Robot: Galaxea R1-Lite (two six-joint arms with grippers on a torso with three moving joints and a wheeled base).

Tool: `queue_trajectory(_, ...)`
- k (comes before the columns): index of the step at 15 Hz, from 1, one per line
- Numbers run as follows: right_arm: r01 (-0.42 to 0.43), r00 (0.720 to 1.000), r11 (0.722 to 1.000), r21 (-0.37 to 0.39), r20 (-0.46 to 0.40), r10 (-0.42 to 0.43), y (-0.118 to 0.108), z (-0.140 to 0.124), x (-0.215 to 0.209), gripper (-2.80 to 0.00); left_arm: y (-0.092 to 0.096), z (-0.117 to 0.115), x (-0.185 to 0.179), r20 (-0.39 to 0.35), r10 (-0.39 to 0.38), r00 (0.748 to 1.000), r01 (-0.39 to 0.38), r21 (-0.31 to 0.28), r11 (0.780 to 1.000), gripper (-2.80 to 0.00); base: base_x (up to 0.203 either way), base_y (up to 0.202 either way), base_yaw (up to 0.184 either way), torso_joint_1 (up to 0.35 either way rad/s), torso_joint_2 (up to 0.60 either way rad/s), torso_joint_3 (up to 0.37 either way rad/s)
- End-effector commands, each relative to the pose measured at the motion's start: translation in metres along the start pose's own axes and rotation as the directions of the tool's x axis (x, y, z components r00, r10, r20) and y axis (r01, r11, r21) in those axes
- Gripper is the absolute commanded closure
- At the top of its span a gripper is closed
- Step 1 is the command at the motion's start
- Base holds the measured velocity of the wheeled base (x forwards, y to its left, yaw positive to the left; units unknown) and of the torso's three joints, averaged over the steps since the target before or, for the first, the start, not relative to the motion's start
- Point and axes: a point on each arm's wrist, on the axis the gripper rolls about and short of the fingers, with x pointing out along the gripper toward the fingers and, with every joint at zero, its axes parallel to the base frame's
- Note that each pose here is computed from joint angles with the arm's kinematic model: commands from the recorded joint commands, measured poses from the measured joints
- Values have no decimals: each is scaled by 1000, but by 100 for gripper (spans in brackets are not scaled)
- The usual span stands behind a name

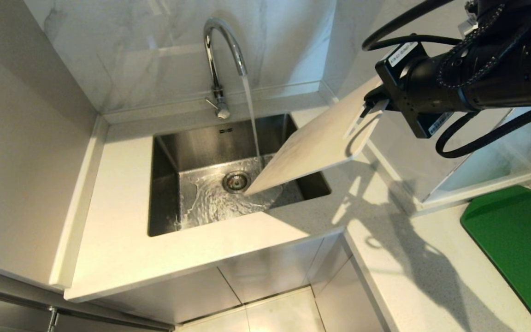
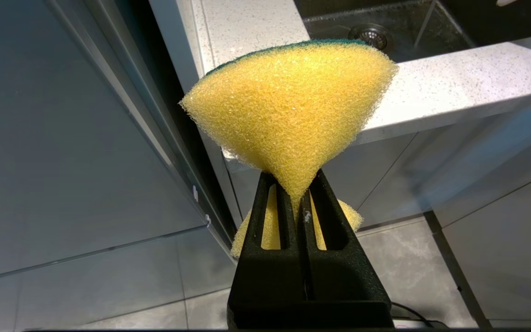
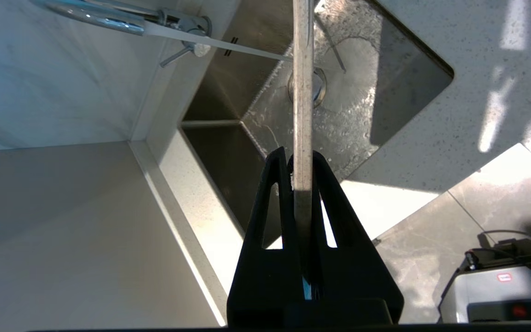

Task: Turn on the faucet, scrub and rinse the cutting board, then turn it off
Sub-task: Pick up the cutting board, then scrub the cutting board underwater

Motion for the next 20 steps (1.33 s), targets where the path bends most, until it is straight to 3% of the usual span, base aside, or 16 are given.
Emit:
queue_trajectory(1, -7, 1000, 1000, 8, 7, 7, 1, 1, -6, 0, 0, 0, 0, 3, 1, 1000, -1, 0, 1000, 0, 0, 0, 0, 0, 0, 0)
queue_trajectory(20, 1, 1000, 1000, 2, 4, -1, 0, 3, -19, 0, 0, -1, 0, 1, -1, 1000, 1, 3, 1000, 0, 0, 0, 0, 0, 0, 0)
